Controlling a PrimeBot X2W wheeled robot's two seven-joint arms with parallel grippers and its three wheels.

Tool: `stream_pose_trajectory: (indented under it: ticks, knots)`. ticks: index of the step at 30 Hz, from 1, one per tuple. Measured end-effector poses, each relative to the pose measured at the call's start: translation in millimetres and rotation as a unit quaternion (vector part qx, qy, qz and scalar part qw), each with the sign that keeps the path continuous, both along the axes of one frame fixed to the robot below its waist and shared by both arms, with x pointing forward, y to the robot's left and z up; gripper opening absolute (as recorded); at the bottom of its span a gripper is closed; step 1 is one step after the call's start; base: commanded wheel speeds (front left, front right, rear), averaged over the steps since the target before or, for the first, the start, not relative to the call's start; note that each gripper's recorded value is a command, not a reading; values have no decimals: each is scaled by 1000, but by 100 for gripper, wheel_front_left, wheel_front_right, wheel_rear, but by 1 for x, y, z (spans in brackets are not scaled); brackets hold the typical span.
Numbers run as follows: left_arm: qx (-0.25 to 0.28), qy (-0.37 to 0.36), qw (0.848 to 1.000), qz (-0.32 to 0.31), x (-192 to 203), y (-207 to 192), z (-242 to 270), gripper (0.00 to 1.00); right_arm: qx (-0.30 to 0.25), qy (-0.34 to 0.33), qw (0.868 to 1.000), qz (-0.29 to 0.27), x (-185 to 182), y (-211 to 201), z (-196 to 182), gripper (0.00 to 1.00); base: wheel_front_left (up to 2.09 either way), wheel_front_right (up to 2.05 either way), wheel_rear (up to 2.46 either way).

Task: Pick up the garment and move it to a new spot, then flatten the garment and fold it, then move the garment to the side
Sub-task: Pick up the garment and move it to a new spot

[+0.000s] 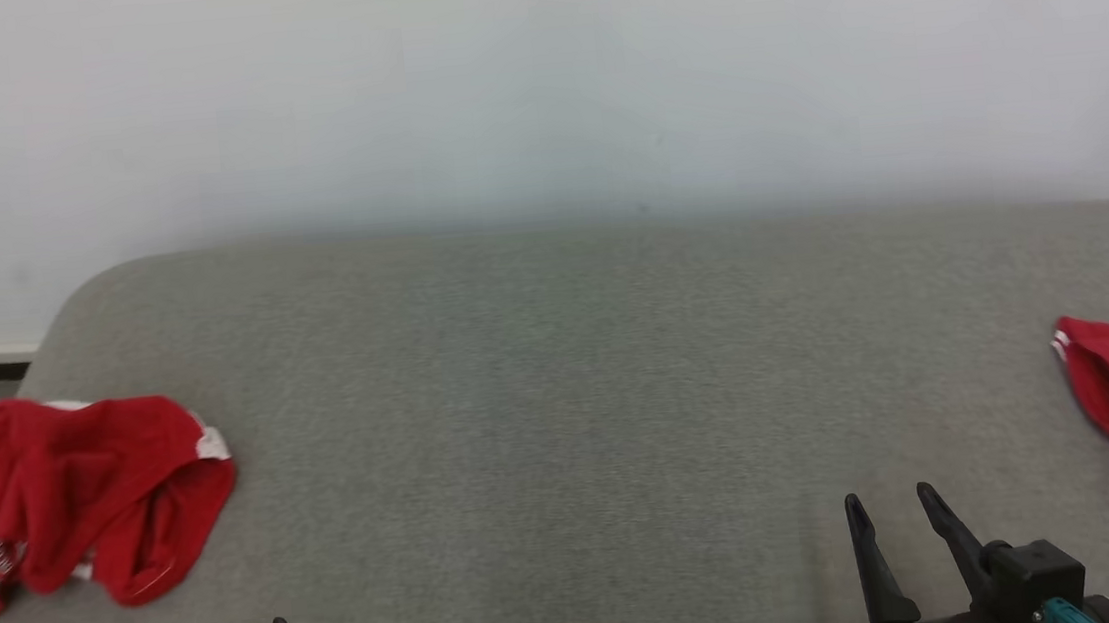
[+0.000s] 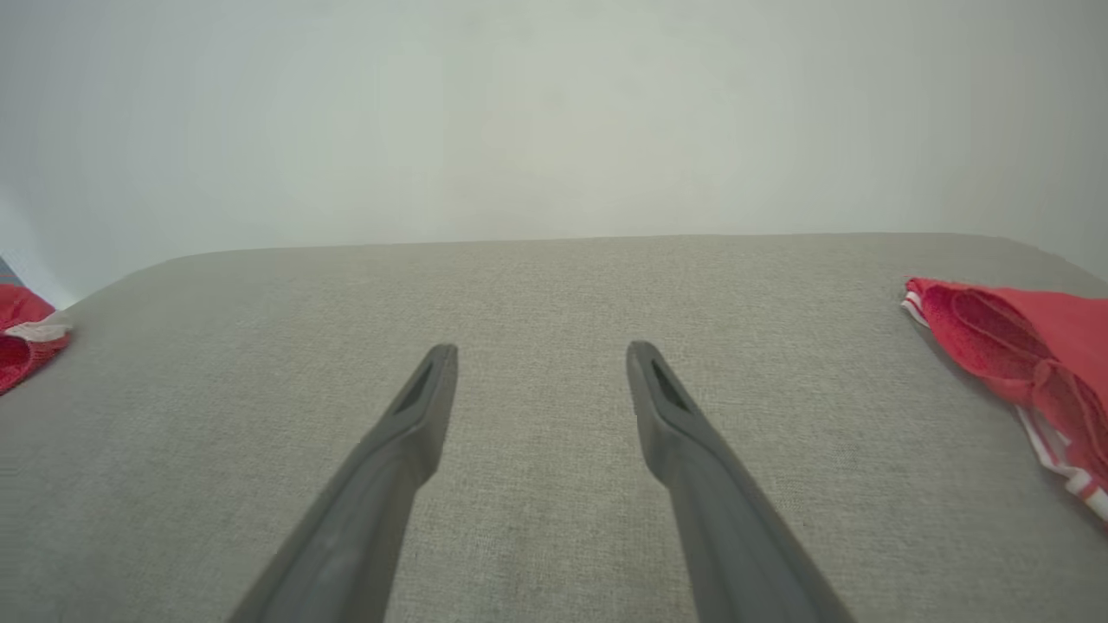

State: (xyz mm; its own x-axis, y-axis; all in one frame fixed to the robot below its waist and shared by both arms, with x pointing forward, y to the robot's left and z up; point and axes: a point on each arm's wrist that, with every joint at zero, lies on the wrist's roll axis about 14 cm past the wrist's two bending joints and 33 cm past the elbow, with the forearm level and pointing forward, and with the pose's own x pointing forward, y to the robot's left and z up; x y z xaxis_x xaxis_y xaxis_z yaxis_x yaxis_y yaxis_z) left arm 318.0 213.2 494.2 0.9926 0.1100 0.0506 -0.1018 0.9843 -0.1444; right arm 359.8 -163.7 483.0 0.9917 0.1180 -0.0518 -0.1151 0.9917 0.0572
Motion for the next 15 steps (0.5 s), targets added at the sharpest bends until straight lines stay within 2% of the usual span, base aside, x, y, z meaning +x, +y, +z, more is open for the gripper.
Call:
stream_pose_trajectory:
  ticks: [7,15]
  knots:
    - [3,2,998,62,-33,34,-2,100,5,2,998,68,10,46,-2,100,0,0,0]
    - [-1,12,990,144,-81,73,-12,100,8,1,988,155,15,105,0,100,0,0,0]
